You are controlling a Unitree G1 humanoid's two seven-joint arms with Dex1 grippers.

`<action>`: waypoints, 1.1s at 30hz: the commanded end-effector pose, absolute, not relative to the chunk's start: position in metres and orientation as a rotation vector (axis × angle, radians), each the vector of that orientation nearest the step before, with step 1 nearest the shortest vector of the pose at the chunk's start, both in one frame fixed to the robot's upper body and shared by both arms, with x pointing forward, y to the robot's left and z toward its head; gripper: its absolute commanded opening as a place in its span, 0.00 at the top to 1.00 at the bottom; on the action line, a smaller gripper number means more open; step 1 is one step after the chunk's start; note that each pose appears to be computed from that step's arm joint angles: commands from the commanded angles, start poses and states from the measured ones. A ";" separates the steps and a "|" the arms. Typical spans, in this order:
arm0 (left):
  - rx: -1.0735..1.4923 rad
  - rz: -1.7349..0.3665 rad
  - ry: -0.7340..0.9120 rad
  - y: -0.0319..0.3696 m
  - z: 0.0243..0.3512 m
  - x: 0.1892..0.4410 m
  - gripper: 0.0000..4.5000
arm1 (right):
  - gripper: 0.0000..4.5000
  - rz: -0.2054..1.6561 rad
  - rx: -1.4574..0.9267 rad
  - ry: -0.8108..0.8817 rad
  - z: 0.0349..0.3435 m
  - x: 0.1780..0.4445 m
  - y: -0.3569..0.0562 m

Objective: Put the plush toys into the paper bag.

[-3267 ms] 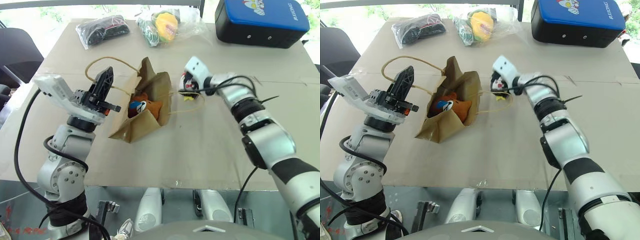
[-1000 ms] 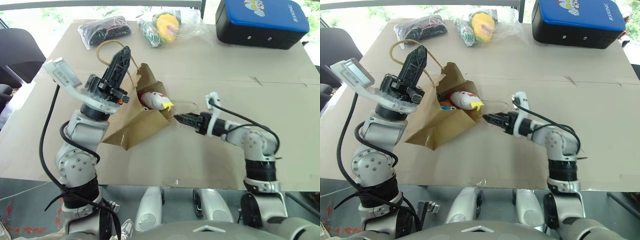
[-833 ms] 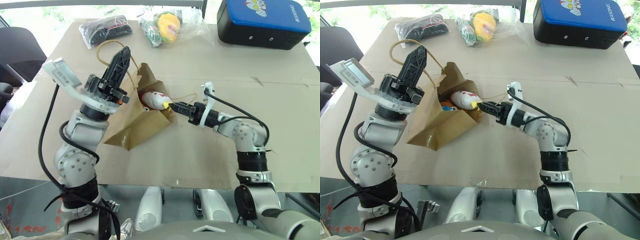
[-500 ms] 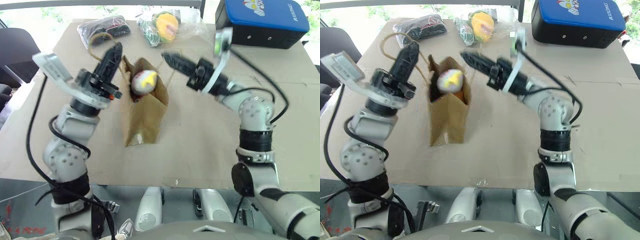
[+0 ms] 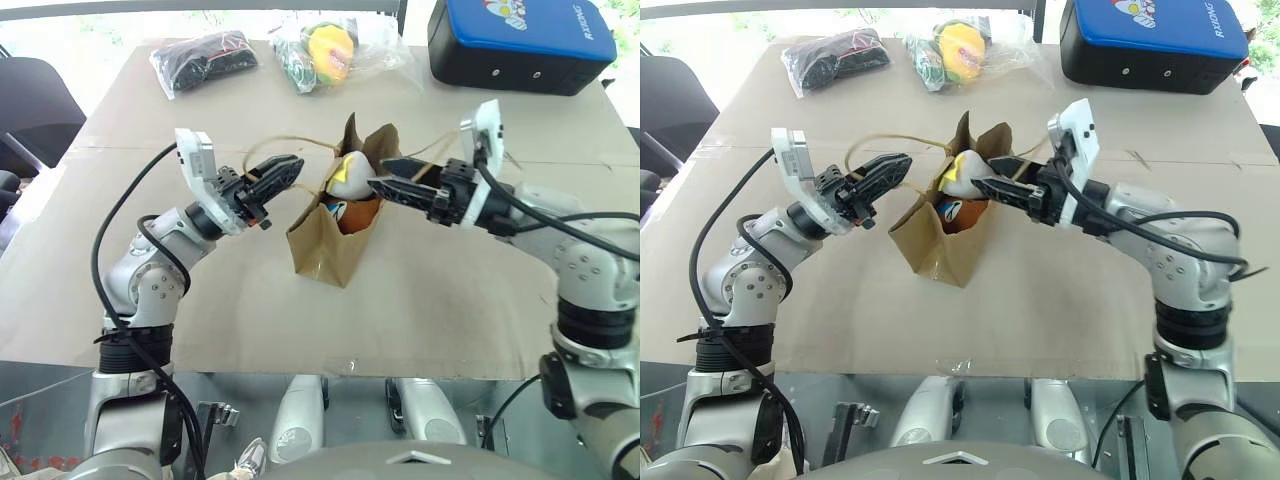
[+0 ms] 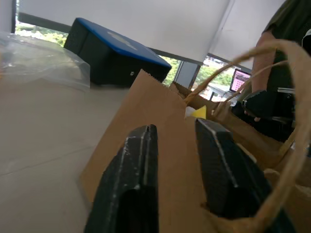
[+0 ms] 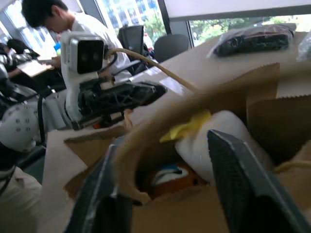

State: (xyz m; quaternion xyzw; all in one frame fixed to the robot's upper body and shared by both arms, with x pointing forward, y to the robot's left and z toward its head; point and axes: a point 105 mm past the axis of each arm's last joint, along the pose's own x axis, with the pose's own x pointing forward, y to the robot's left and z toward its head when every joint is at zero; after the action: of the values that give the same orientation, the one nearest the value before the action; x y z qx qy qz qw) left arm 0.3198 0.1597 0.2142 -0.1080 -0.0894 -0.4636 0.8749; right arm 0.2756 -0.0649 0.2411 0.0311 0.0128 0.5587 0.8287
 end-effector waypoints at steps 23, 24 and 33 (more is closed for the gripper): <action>-0.017 -0.833 -0.130 0.128 0.184 0.261 0.00 | 0.99 1.341 -0.043 -0.004 0.167 0.276 0.013; -0.014 -0.808 -0.135 0.126 0.182 0.264 0.00 | 0.99 1.351 -0.039 -0.007 0.166 0.277 0.015; 0.051 -0.661 -0.194 0.127 0.175 0.290 0.65 | 1.00 1.329 -0.062 -0.069 0.170 0.278 -0.005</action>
State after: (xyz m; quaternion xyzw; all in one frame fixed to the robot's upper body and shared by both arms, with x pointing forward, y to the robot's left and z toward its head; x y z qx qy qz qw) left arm 0.2880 0.1245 0.1657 0.0012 -0.0662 -0.3275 0.9425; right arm 0.2820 0.0067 0.1481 -0.0237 0.0189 0.6197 0.7843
